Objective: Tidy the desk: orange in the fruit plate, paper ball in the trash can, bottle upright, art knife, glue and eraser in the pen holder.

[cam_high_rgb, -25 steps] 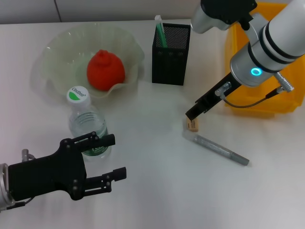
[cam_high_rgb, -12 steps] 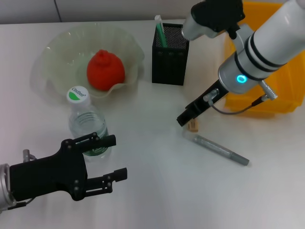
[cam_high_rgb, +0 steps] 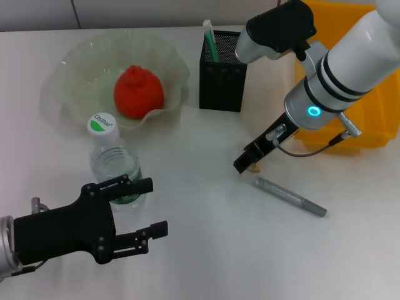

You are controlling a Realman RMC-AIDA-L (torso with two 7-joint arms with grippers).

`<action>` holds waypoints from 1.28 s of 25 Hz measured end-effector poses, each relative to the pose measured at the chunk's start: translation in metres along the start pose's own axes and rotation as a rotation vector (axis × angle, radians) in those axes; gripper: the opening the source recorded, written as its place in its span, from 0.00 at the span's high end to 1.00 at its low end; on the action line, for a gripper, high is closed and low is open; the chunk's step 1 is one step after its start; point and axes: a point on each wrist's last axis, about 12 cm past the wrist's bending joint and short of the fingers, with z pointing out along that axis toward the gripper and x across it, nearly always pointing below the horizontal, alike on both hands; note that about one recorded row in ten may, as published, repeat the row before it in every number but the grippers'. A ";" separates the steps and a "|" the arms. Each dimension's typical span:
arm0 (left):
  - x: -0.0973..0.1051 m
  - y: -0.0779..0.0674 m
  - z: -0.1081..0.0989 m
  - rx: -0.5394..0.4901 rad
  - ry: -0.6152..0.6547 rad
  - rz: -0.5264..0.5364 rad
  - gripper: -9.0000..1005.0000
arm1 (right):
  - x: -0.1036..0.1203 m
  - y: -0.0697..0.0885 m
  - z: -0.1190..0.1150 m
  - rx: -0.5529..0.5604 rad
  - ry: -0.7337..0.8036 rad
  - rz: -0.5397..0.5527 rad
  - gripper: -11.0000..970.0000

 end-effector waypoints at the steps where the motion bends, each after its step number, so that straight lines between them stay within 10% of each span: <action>1: 0.000 0.000 0.000 0.000 0.000 0.000 0.22 | 0.000 -0.001 0.001 0.001 0.002 0.003 0.31; 23: 0.001 -0.001 0.001 0.014 0.008 0.000 0.22 | -0.002 -0.002 0.005 -0.012 0.015 0.009 0.71; 32: 0.002 -0.005 -0.002 0.024 0.006 -0.005 0.22 | -0.010 -0.004 -0.055 -0.058 -0.253 0.007 0.72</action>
